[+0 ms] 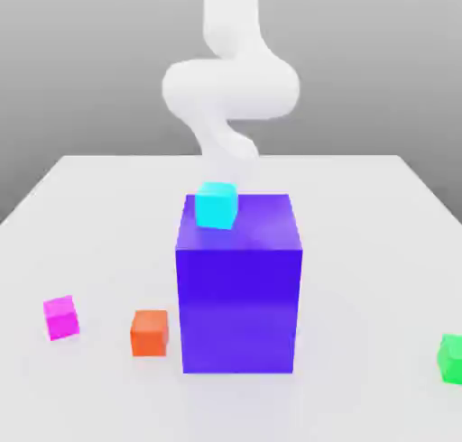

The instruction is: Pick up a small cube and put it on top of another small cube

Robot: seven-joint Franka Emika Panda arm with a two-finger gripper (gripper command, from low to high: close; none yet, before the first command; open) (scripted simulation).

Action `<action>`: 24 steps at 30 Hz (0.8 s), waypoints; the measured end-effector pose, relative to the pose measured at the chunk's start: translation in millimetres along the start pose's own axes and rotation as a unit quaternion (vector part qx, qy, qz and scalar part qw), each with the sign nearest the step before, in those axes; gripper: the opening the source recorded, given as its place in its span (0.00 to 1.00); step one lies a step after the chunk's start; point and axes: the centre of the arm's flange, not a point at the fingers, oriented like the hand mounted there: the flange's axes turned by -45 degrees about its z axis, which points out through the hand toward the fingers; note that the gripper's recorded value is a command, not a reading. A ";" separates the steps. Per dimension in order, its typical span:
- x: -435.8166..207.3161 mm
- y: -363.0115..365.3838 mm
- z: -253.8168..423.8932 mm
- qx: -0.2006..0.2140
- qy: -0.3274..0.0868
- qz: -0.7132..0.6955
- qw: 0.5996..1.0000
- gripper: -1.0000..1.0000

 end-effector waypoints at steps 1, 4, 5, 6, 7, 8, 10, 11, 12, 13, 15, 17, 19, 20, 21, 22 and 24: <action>-3.9 14.6 25.5 -0.010 -0.017 0.021 1.000 0.50; -24.2 59.2 92.6 -0.038 -0.064 0.082 0.994 0.50; -33.6 74.6 112.8 -0.047 -0.079 0.102 0.991 0.50; -44.4 90.0 132.0 -0.056 -0.093 0.122 0.986 0.50; -56.5 105.5 150.3 -0.065 -0.108 0.143 0.982 0.50; -69.9 121.0 167.5 -0.074 -0.122 0.164 0.976 0.50; -100.3 151.3 198.9 -0.092 -0.149 0.205 0.963 0.50; -117.2 166.1 213.0 -0.100 -0.163 0.226 0.955 0.50; -135.1 180.3 226.0 -0.109 -0.176 0.246 0.947 0.50; -154.0 194.0 237.9 -0.117 -0.189 0.267 0.938 0.50; -194.4 219.4 258.5 -0.134 -0.214 0.308 0.917 0.50; -238.1 242.4 274.4 -0.150 -0.239 0.349 0.894 0.50; -286.0 265.6 284.0 -0.168 -0.261 0.395 0.865 0.50; -309.5 273.1 288.3 -0.175 -0.273 0.414 0.851 0.50; -333.1 279.3 291.7 -0.182 -0.284 0.433 0.836 0.50; -347.6 280.7 298.0 -0.185 -0.291 0.441 0.829 0.50; -366.2 282.5 312.3 -0.188 -0.296 0.446 0.824 0.50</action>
